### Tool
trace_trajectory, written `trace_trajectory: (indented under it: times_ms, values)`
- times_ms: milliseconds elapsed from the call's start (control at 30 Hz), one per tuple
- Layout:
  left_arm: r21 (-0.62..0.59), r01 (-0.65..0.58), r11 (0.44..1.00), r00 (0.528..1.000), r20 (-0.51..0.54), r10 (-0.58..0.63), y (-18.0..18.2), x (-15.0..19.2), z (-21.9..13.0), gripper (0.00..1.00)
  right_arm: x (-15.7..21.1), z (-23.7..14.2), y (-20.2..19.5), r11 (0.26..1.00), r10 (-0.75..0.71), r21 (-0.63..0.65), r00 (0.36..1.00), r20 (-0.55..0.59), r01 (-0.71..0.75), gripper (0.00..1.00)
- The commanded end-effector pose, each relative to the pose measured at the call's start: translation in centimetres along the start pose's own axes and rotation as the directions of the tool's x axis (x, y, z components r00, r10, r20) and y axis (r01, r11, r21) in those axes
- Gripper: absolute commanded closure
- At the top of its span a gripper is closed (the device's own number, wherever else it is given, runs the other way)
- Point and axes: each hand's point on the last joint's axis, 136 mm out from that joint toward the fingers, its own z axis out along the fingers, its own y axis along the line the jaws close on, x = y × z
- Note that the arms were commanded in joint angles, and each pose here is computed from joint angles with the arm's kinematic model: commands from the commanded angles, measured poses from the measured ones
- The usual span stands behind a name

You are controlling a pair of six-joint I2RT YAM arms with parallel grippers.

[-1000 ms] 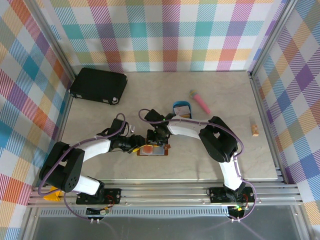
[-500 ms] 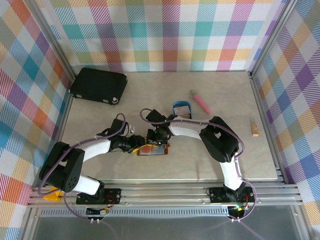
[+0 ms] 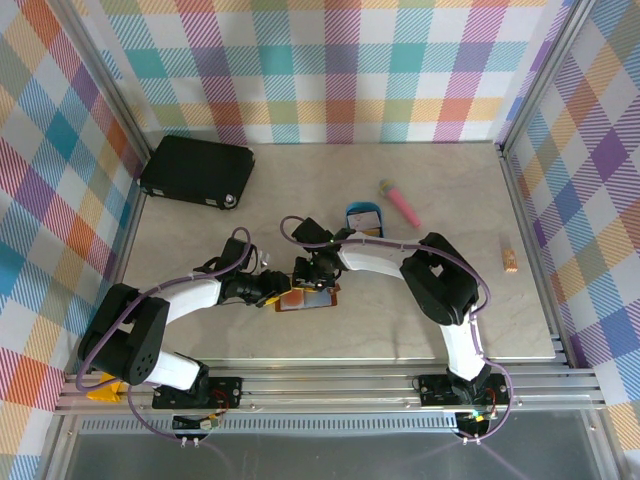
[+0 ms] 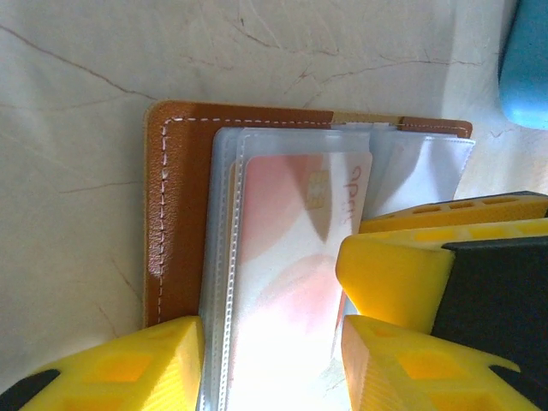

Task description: Put the credit cards into the card holder

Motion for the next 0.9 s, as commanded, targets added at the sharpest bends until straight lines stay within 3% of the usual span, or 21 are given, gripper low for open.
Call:
trace_trajectory:
  times_ms: [0, 167, 333, 600, 733, 867]
  values:
    - [0.006, -0.002, 1.0, 1.0, -0.011, 0.002, 0.0, 0.6, 0.1, 0.54, -0.7, -3.0, 0.5, 0.998, -0.053, 0.037, 0.997, 0.058, 0.051, 0.7]
    - [0.028, -0.024, 0.999, 1.0, -0.004, 0.024, -0.7, 0.3, 0.0, 0.54, -0.6, -5.6, -0.3, 0.993, -0.095, 0.072, 0.991, 0.089, 0.089, 0.66]
    - [0.044, -0.072, 0.996, 0.997, 0.023, 0.071, -1.5, -0.5, -0.3, 0.53, -2.0, -9.9, -1.3, 0.986, -0.169, 0.024, 0.97, 0.173, 0.167, 0.63]
    - [0.034, -0.109, 0.993, 0.993, 0.037, 0.108, -2.6, -2.1, -0.5, 0.52, -4.2, -16.4, -3.5, 0.896, -0.384, -0.066, 0.84, 0.383, 0.439, 0.57]
    - [0.018, -0.115, 0.993, 0.992, 0.054, 0.114, -2.9, -2.4, -1.2, 0.52, -3.9, -17.1, -4.1, 0.906, -0.37, -0.069, 0.861, 0.349, 0.417, 0.57]
    - [0.011, -0.101, 0.995, 0.994, 0.046, 0.101, -2.8, -2.2, -1.6, 0.52, -2.5, -14.9, -2.7, 0.925, -0.356, -0.044, 0.9, 0.252, 0.378, 0.57]
